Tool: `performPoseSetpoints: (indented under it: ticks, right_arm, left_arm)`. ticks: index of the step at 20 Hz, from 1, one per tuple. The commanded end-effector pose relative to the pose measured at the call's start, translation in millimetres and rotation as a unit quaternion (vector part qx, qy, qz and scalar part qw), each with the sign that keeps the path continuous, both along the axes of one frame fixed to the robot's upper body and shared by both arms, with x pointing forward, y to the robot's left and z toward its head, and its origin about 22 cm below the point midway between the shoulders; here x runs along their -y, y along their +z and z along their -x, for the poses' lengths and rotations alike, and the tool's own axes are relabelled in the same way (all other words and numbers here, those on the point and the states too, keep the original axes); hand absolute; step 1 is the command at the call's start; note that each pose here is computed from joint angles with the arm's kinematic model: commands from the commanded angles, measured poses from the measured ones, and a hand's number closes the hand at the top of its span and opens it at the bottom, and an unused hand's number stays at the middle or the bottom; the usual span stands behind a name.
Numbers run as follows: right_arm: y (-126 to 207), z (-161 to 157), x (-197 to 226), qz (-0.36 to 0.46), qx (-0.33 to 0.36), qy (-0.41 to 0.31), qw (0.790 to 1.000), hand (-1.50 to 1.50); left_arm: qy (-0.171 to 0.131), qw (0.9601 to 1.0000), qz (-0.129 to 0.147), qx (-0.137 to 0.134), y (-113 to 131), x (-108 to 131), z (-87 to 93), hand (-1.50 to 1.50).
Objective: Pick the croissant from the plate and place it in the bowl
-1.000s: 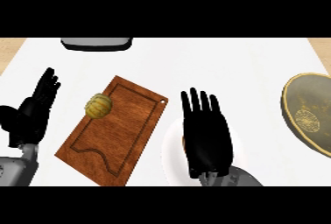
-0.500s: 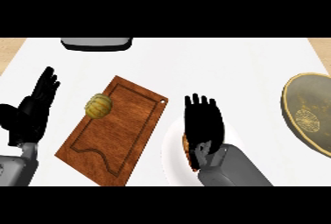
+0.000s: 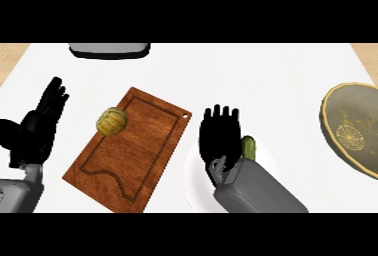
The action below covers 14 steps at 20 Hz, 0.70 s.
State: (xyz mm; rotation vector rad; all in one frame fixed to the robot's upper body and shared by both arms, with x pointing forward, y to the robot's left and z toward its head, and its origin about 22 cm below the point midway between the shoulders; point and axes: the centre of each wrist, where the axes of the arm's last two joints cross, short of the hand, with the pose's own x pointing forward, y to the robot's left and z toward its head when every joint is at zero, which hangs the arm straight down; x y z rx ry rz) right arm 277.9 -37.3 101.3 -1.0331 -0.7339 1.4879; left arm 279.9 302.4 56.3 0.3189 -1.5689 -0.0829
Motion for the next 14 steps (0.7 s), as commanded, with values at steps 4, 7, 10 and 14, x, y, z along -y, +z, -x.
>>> performPoseSetpoints:
  ticks: [4,7,10,14]
  right_arm:
    - [-20.2,18.3,-13.4,0.059,0.011,-0.071,0.996,-1.5]
    - [-46.0,11.8,-4.8,0.059,-0.02,-0.073,0.995,-1.5]
    - [-22.2,7.2,-7.7,0.067,-0.029,-0.076,0.994,-1.5]
    - [-64.5,12.5,-0.6,0.066,-0.027,-0.084,0.994,-1.5]
  left_arm:
    - [0.005,1.0,0.0,0.008,-6.7,17.5,6.0,0.0]
    - [0.007,1.0,0.002,0.002,-7.4,6.0,13.2,0.0]
    - [-0.004,1.0,0.004,0.005,12.7,-3.4,-6.4,0.0]
    - [0.0,1.0,-0.003,0.001,-0.7,-5.4,9.5,0.0]
